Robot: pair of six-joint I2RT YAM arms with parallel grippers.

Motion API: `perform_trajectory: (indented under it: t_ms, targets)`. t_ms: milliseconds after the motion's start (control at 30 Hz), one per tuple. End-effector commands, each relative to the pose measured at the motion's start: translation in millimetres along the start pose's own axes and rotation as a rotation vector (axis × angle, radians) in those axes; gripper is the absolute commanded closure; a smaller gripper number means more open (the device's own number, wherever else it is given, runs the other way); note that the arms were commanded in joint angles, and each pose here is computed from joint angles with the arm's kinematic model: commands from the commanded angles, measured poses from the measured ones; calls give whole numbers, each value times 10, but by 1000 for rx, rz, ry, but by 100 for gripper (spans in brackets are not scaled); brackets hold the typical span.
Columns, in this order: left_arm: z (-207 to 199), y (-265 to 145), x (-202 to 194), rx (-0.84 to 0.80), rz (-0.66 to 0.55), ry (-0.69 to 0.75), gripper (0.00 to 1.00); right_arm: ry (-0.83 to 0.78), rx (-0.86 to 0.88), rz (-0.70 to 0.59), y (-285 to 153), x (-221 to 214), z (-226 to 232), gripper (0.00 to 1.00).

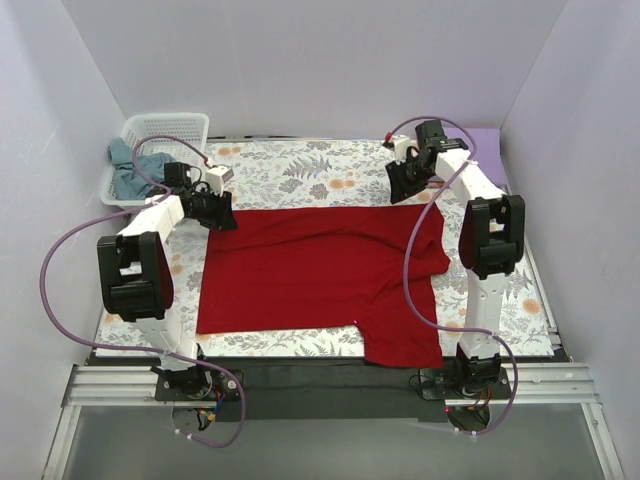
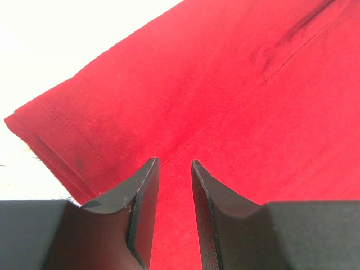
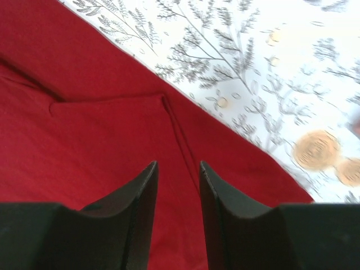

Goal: Fold and stack the t-shirts
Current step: Fold the tshirt

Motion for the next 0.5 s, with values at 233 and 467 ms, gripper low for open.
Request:
perform_trajectory:
  t_ms: [233,467]
  targets:
    - [-92,-43,51,-36,-36,-11,71,-4,37,88,396,-50,58,55]
    - [-76,-8,28,-46,-30,0,71,-39,40,134,522,-133,112,55]
Point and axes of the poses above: each gripper's point midway between its finger pads, its own y axis out along the fingers, its own z axis along the line the jaws close on, x = y × z, the point moved 8 cm from there along -y, back along the fingers, and after that the axes turned 5 degrees about -y, right-handed, at the moved point
